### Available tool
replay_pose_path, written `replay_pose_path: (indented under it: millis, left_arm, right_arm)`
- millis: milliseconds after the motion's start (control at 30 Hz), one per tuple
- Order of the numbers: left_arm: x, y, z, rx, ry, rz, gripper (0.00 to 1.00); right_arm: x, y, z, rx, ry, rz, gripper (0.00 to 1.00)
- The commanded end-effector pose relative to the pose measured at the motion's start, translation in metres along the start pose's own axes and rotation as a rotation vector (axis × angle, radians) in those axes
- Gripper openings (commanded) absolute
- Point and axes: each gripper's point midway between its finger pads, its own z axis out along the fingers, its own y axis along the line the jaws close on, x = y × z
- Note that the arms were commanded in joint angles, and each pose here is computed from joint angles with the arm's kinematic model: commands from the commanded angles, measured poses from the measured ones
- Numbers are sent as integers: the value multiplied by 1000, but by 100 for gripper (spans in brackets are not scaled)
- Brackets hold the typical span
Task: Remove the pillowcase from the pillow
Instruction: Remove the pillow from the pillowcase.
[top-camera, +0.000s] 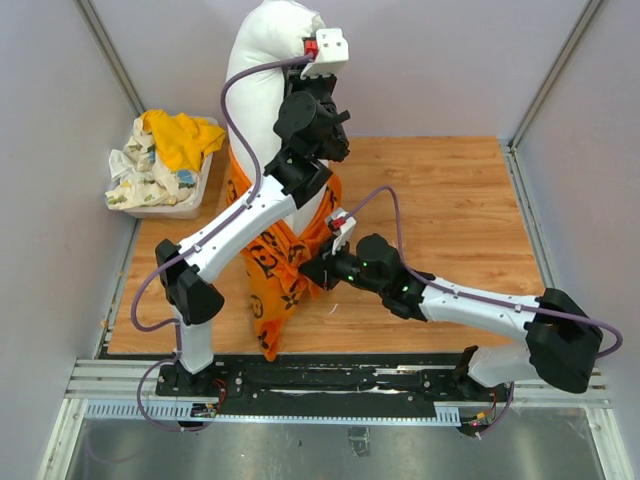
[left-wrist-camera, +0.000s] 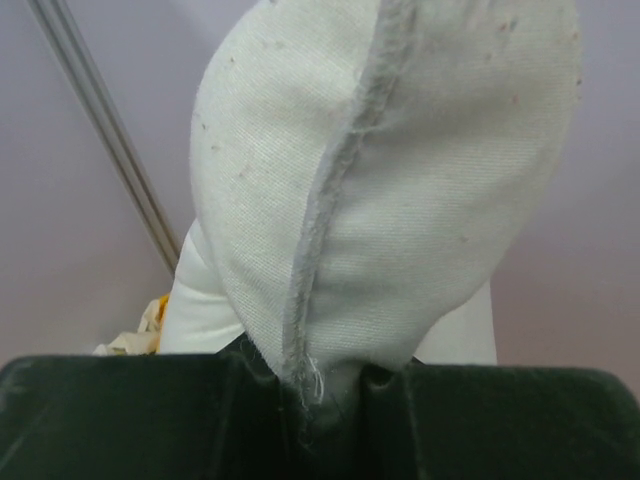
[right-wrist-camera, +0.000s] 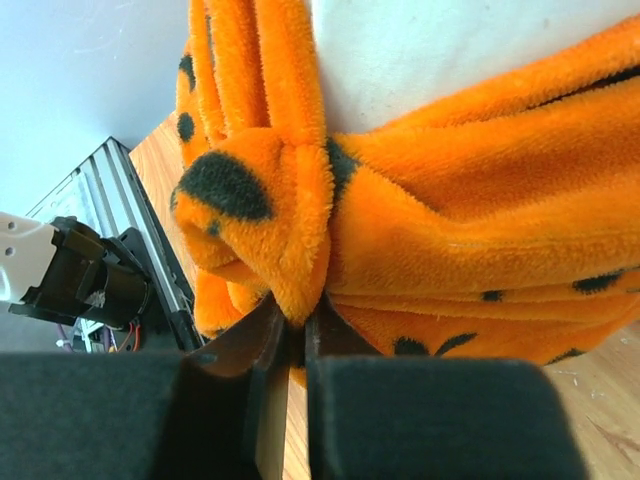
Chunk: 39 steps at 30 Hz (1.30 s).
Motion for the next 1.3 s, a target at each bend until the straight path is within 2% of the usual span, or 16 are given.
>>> replay_pose_path:
  millis: [0,33,67,133,267,333,433,567,667,767,800,867,1000,1100,1233,1267]
  left_arm:
    - [-71,33,2,110,-179,-179,0]
    - [-72,30,-1,155,-189,-188,0]
    - [-74,25,-5,219,-205,-203,0]
    - [-78,10,-19,409,-237,-219,0]
    - [-89,-19,-69,870,-297,-231,0]
    - [-92,-27,-98,1043,-327,-206,0]
    - [-102,-20,-135,1212,-419,-192,0]
    - [-111,9,-186,1412,-611,-182,0]
    - [-114,32,-215,1523,-701,-191,0]
    - [-115,46,-224,1555,-697,-182,0]
    - [-115,48,-225,1559,-691,-177,0]
    - [-111,49,-226,1571,-672,-173,0]
    - [-103,45,-224,1581,-636,-174,0]
    - [-102,40,-210,1532,-610,-200,0]
    - [-105,35,-172,1391,-548,-281,0]
    - [-104,31,-157,1332,-515,-307,0]
  right_arm:
    - [25,7,-21,1,120,-47,31]
    - [13,8,-25,4,86,-60,58]
    - [-2,9,-32,0,40,-76,77]
    - [-32,7,-50,-4,-64,-100,99]
    - [-88,-17,-95,19,-252,-103,98]
    - [-109,-36,-118,45,-326,-89,98]
    - [-132,-63,-148,42,-426,-39,98]
    - [-171,-110,-186,62,-574,89,98]
    - [-202,-120,-196,-16,-645,82,98]
    - [-214,-101,-184,-228,-552,11,98]
    - [-220,-85,-189,-307,-583,-71,99]
    - [-223,-72,-187,-389,-563,-78,99]
    - [-215,-16,-173,-548,-465,-258,99]
    - [-196,36,-161,-701,-348,-378,99]
    - [-172,74,-154,-805,-233,-466,99]
    - [-168,81,-154,-818,-216,-487,95]
